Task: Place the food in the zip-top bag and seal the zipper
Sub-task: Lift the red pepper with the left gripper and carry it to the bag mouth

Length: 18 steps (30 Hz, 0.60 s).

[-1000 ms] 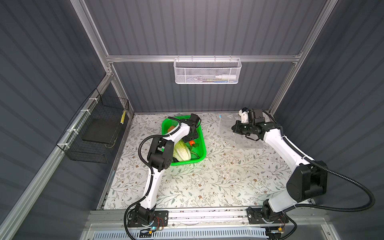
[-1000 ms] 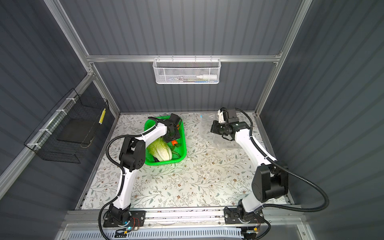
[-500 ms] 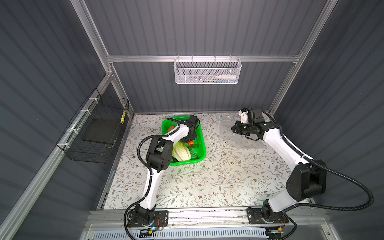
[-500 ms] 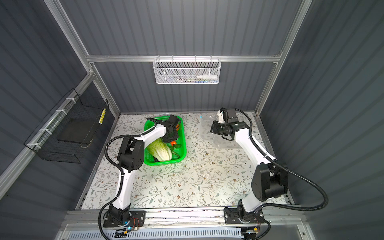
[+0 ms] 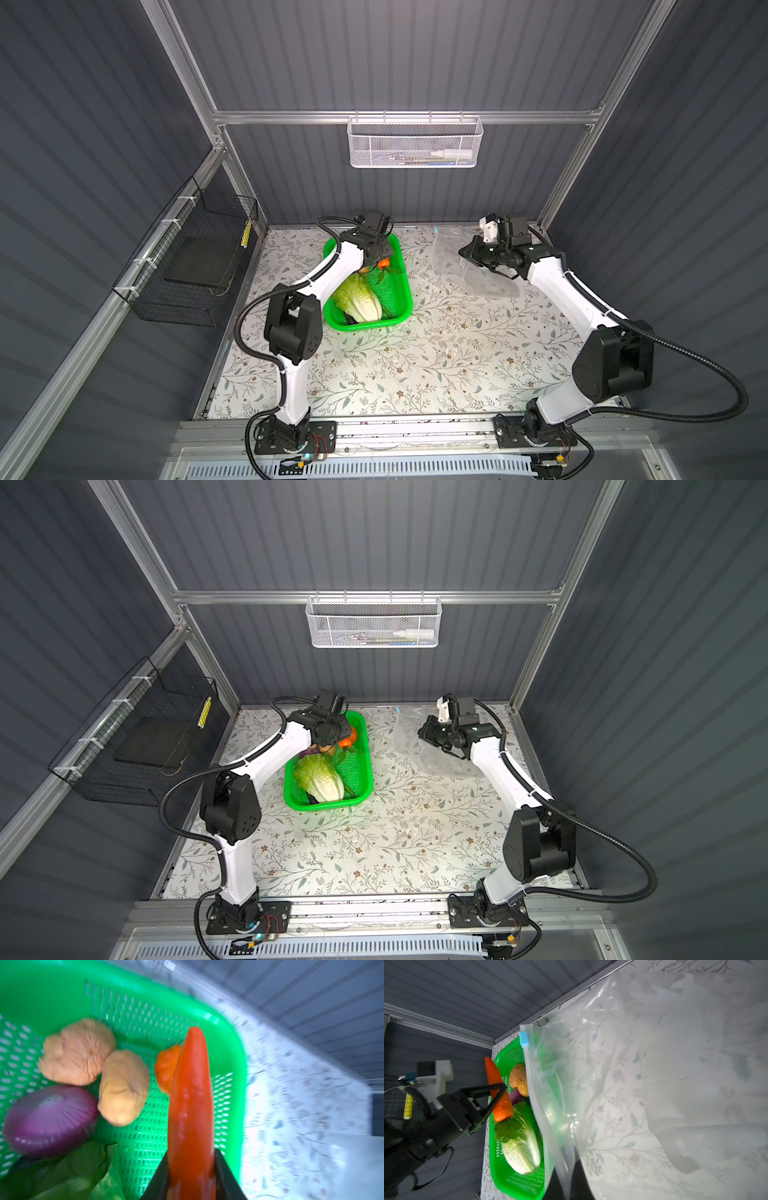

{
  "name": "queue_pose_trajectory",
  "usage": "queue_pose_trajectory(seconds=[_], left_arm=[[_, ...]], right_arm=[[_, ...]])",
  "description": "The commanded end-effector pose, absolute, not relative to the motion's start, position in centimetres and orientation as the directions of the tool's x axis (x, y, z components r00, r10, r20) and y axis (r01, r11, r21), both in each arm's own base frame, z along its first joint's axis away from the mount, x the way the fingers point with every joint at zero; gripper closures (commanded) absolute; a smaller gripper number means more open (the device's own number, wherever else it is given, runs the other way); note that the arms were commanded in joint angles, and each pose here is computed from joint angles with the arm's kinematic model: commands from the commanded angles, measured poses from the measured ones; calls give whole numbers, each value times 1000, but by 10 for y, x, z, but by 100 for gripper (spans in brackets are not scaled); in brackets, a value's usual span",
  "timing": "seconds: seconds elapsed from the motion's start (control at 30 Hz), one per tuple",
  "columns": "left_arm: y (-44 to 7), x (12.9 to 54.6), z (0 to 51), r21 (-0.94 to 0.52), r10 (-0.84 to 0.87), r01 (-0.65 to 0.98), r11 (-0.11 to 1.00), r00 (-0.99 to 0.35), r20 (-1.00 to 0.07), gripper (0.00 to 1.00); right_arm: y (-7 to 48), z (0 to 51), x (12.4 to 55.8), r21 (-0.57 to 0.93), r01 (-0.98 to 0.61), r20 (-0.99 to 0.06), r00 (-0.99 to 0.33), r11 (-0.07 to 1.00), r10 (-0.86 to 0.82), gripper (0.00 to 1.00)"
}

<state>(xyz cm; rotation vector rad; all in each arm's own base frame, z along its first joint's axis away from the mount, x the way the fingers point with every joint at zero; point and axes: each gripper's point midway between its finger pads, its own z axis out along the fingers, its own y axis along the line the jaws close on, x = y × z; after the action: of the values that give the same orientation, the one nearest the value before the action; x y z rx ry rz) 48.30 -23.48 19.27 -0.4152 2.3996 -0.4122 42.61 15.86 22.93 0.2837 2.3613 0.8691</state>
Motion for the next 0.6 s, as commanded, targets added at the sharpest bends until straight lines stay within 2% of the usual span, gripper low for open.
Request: queue_pose_trajectory(seconds=[0.0, 0.27, 0.43, 0.57], left_arm=[[-251, 484, 239, -451, -384, -84, 888, -673, -632, 87], [-314, 484, 311, -548, -401, 96, 831, -580, -709, 85], [-343, 491, 319, -582, -416, 154, 799, -557, -719, 85], [-358, 500, 315, -615, -444, 160, 772, -557, -702, 84]], right_arm=[[163, 242, 428, 738, 41, -402, -775, 673, 487, 100], [172, 250, 430, 781, 54, -369, -763, 622, 530, 100], [179, 251, 429, 809, 68, -335, -763, 583, 554, 100], [185, 260, 429, 807, 44, -349, -768, 589, 536, 100]])
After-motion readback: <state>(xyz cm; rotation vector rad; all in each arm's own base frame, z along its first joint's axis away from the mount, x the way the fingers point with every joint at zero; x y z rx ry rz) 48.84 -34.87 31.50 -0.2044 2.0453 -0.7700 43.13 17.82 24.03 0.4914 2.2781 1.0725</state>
